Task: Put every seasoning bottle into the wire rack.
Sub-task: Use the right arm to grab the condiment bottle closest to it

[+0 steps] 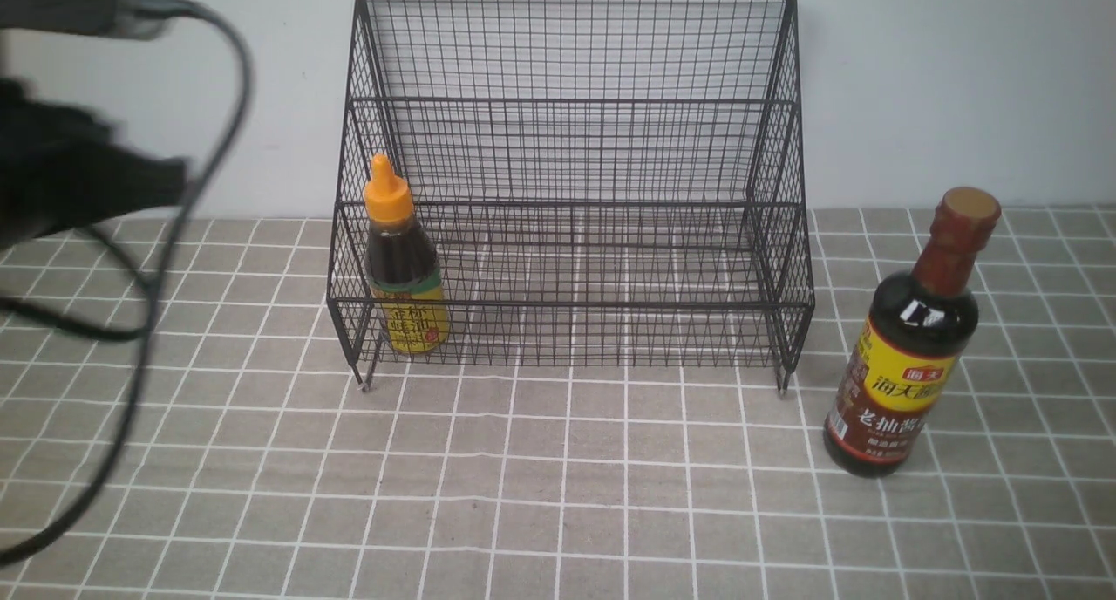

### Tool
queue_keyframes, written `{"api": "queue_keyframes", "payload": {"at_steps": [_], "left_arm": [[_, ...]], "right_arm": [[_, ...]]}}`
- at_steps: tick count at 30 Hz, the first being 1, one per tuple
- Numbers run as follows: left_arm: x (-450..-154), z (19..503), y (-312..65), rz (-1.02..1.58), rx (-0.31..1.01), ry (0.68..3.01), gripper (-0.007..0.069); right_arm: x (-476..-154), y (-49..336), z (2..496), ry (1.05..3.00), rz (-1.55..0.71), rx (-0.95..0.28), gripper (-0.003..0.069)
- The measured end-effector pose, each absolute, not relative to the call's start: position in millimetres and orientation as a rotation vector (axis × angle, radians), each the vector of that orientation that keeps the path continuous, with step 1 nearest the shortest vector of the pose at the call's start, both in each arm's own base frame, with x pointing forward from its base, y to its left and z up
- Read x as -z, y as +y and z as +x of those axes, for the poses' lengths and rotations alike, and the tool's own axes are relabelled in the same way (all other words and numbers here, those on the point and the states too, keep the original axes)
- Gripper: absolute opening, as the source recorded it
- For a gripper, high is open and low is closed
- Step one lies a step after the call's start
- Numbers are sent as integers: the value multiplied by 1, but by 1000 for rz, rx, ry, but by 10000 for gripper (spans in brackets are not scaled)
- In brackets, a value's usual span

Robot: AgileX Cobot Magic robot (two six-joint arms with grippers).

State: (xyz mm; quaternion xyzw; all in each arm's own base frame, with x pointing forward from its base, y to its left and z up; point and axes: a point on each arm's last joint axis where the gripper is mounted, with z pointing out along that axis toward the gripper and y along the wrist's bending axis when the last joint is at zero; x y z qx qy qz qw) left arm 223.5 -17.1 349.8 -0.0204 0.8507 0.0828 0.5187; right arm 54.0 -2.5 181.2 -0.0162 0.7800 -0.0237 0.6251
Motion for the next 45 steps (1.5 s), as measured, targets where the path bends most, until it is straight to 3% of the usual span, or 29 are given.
{"api": "queue_keyframes", "payload": {"at_steps": [5,11,15,31,37,42,43,45], "left_arm": [[-354,176,-8,-168,-235,2203,-7],[-368,104,-10,-194,85,2255,-7],[-377,68,-3,-207,189,2162,-7],[-380,12,15,-119,214,1893,-7],[-336,17,4,5,152,1751,-7],[-251,36,-2,1,63,1730,-7],[-251,36,-2,0,60,1723,-7],[-207,46,-2,-7,45,1828,-7]], "right_arm": [[-181,-2,54,1790,-37,54,-15],[-181,-2,54,1790,-37,54,-15],[-181,-2,54,1790,-37,54,-15],[-181,-2,54,1790,-37,54,-15],[-181,-2,54,1790,-37,54,-15],[-181,-2,54,1789,-37,54,-15],[-181,-2,54,1789,-37,54,-15],[-181,-2,54,1787,-38,54,-15]]}}
